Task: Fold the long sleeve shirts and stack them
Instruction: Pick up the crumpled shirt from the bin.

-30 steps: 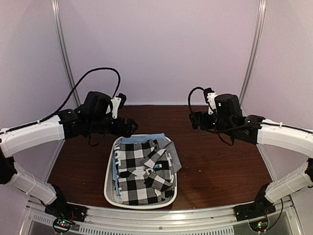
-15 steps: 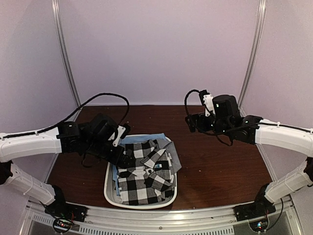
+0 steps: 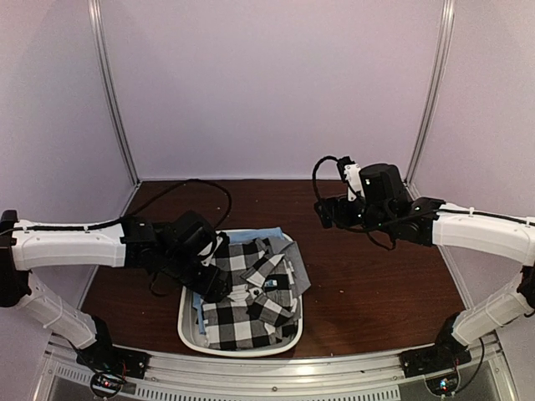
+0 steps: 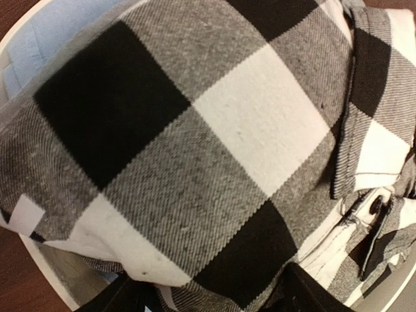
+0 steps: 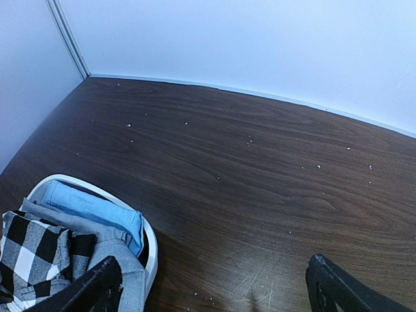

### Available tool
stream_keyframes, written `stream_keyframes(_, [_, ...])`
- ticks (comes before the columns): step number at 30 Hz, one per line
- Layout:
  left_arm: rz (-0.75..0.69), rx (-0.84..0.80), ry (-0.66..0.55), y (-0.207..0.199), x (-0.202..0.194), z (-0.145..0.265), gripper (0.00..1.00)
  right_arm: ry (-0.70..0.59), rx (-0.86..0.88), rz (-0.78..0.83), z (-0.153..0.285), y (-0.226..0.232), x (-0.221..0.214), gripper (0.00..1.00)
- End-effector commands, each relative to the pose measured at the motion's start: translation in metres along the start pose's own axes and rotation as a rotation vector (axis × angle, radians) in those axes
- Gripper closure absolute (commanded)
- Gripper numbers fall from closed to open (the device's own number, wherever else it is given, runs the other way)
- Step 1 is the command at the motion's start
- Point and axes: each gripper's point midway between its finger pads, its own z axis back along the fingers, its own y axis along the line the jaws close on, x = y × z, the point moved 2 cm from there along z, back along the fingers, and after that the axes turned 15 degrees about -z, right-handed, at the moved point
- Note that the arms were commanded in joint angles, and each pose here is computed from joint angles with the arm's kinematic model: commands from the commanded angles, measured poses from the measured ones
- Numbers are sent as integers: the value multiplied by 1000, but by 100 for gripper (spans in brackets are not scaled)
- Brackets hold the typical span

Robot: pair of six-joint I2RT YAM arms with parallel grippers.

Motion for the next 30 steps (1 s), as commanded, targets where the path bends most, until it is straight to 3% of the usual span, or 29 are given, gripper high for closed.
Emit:
stream_keyframes(1, [-21, -34, -76, -12, 34, -4, 40, -21, 15, -15, 4, 5, 7, 0])
stream_keyframes(5, [-41, -23, -116, -13, 52, 2, 85, -19, 11, -12, 6, 3, 5, 0])
stream_keyframes(7, [-53, -18, -147, -14, 62, 9, 100, -11, 19, -8, 6, 4, 4, 0])
stream_keyframes(10, [-60, 13, -225, -10, 81, 30, 100, -4, 42, -3, 6, 8, 3, 0])
stream_keyframes(15, [-15, 198, -412, 17, 119, 92, 100, 15, 116, -2, 6, 21, 2, 0])
stream_keyframes(24, [62, 403, -557, 53, 147, 156, 100, 100, 158, 27, -5, 37, -20, 0])
stream_keyframes(30, [106, 494, -672, 68, 164, 202, 100, 263, 126, 69, -13, 26, -65, 5])
